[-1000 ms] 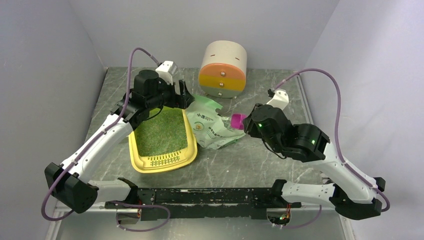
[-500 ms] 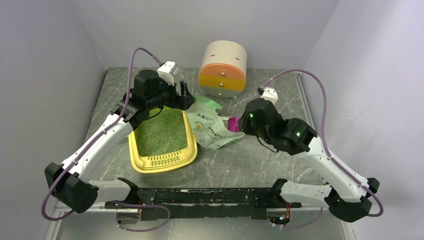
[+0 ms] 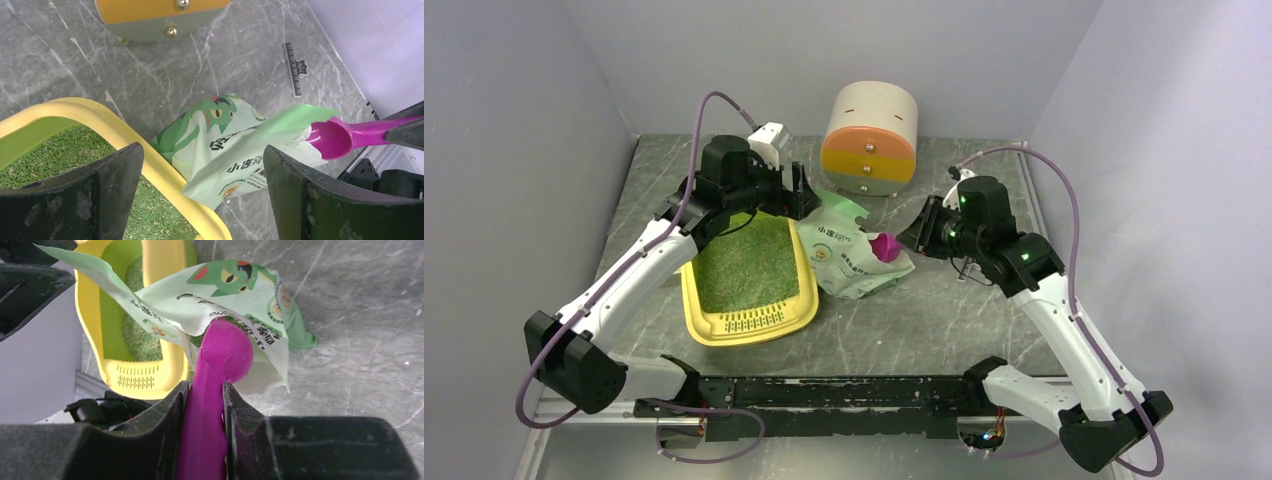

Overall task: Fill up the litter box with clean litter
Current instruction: 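Scoop the cat litter from the cat litter bag.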

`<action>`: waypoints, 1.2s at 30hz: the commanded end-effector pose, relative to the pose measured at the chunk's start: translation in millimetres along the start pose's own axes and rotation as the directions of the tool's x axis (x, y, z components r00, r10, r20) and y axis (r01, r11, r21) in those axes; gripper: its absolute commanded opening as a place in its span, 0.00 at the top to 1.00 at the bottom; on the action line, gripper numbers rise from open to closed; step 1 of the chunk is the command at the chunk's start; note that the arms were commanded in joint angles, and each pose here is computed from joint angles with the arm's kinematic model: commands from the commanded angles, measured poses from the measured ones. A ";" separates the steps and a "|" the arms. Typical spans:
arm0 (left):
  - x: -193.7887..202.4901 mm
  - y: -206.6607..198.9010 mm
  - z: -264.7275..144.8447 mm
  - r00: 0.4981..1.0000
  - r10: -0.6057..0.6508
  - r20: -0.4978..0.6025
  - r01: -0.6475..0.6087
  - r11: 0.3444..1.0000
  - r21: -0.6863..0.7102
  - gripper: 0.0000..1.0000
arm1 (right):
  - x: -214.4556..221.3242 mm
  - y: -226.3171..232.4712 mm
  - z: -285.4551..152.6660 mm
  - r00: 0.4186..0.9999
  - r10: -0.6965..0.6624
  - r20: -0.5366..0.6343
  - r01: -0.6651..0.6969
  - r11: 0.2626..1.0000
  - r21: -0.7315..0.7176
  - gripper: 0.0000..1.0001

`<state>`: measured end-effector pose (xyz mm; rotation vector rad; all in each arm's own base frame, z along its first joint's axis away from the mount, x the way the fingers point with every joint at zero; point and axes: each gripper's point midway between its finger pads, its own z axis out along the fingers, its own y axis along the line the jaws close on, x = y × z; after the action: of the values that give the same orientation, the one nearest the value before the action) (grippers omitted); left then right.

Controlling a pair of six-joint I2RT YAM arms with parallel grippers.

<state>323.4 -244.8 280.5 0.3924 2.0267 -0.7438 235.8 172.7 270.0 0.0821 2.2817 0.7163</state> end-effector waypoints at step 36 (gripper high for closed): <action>23.6 -25.3 6.5 0.990 0.118 -0.078 -0.096 0.967 0.238 0.95 | 26.5 -51.2 54.9 0.985 0.003 -0.174 0.041 0.967 0.251 1.00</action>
<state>300.0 -268.4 258.5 0.6825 2.0264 -0.9084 256.0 196.3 195.4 0.0728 2.5078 0.7169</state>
